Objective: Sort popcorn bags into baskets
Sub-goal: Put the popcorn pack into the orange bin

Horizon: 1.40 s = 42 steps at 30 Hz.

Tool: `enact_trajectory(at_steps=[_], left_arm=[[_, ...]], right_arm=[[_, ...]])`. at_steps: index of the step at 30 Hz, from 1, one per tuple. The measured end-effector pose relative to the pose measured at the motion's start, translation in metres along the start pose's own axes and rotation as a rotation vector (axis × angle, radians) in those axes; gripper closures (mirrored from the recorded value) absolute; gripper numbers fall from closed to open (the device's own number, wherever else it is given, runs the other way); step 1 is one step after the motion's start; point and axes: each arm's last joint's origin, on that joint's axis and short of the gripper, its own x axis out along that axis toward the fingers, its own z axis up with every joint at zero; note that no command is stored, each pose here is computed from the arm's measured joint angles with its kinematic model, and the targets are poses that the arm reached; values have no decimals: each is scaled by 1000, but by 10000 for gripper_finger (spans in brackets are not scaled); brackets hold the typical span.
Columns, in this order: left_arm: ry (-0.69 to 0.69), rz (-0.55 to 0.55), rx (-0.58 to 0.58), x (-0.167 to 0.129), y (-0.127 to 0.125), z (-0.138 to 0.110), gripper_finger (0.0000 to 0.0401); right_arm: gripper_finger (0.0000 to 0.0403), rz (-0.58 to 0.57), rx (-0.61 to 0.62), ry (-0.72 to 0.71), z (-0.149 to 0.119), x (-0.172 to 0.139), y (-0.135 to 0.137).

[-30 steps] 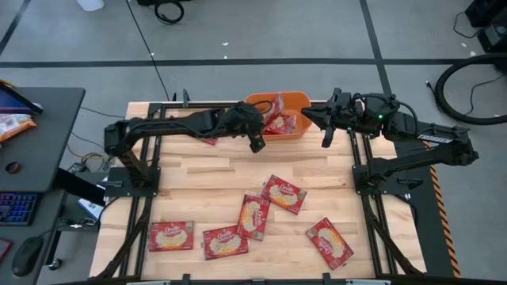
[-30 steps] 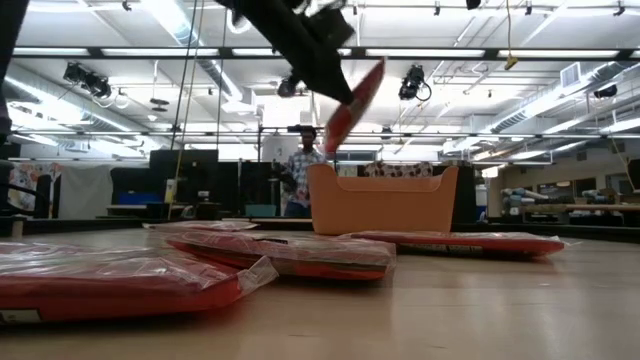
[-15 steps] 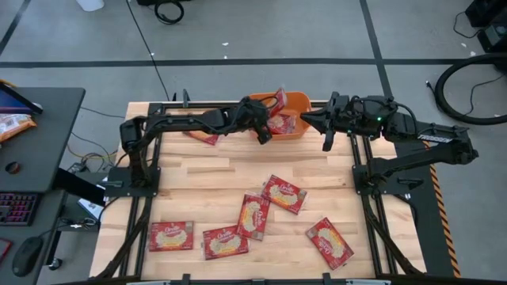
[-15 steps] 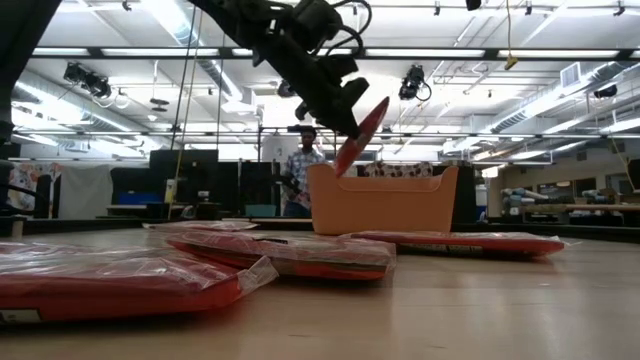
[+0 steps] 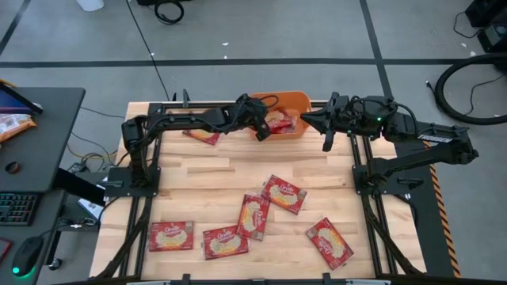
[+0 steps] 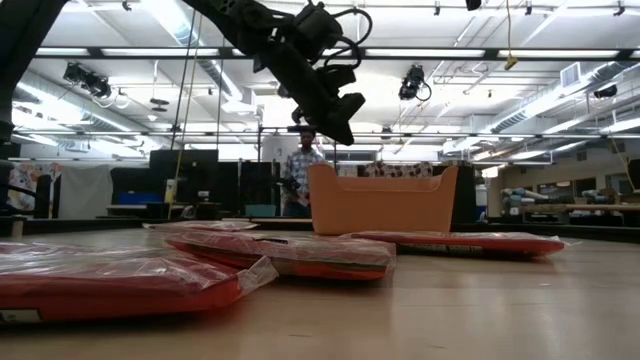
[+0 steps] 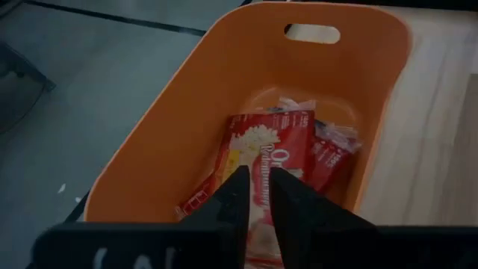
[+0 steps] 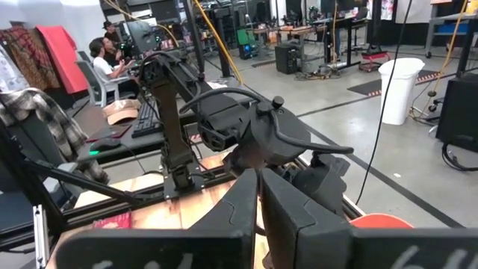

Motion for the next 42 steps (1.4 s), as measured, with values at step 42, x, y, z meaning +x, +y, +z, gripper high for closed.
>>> enact_trajectory(at_steps=[42], left_arm=[[919,-288,544,-80,54,-132,204]], right_arm=[[379,-2,38,15,-1,0,0]])
